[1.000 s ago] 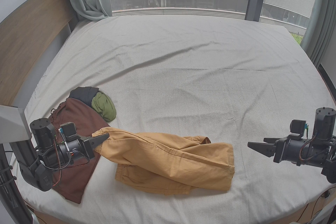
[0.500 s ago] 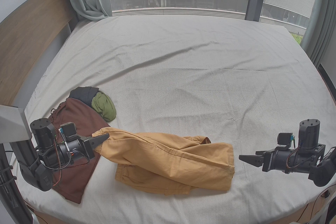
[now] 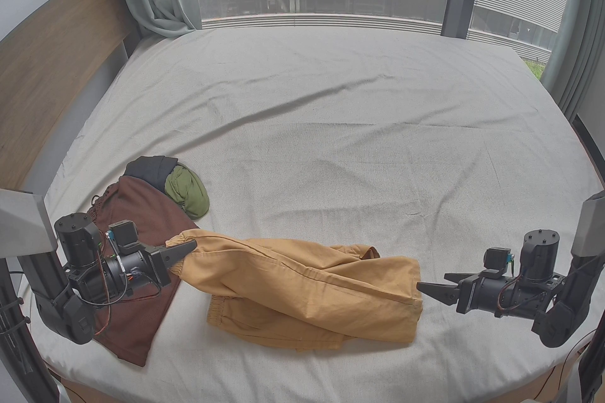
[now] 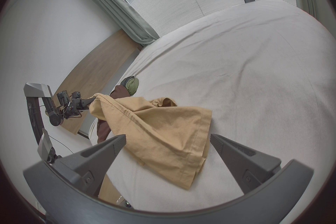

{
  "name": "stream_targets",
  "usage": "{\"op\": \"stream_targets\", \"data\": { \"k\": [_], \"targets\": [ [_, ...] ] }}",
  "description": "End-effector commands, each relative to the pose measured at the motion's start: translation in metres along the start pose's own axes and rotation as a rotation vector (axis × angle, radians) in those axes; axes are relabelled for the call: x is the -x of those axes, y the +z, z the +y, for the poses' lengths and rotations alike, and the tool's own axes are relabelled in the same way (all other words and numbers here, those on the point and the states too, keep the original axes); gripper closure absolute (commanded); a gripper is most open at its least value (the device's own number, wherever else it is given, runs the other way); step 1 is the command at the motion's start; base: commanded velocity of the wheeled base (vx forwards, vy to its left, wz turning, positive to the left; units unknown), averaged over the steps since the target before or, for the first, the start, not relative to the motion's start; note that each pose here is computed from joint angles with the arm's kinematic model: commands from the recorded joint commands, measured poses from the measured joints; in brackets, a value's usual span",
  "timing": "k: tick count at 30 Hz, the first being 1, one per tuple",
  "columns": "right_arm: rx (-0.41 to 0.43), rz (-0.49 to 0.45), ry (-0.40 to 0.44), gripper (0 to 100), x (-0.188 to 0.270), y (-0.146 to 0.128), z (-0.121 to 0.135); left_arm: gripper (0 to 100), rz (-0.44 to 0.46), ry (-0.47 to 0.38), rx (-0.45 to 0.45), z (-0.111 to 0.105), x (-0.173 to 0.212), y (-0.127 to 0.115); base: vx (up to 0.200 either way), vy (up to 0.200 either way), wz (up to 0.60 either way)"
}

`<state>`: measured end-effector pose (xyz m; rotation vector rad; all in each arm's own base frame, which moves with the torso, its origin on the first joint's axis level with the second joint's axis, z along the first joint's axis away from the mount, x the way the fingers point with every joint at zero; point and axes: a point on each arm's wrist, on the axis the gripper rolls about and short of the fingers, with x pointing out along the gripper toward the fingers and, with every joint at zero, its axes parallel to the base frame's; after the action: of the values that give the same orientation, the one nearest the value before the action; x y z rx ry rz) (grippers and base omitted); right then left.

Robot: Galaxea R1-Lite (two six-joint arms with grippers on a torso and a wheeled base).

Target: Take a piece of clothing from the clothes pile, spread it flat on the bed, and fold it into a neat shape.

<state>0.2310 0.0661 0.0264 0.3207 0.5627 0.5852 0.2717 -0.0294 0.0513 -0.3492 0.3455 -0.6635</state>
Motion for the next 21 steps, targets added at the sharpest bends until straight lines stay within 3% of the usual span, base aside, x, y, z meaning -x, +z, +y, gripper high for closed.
{"op": "stream_targets", "data": {
  "k": [1,21],
  "targets": [
    [-0.055,0.109,-0.033,0,-0.011,-0.027,-0.016,100,-0.001,-0.001,0.0,0.0,0.0,0.0,0.0,0.0,0.0],
    [-0.084,0.148,-0.028,0,-0.036,-0.038,-0.026,100,-0.004,0.0,-0.002,0.0,0.0,0.001,0.0,0.0,0.0]
  ]
}}
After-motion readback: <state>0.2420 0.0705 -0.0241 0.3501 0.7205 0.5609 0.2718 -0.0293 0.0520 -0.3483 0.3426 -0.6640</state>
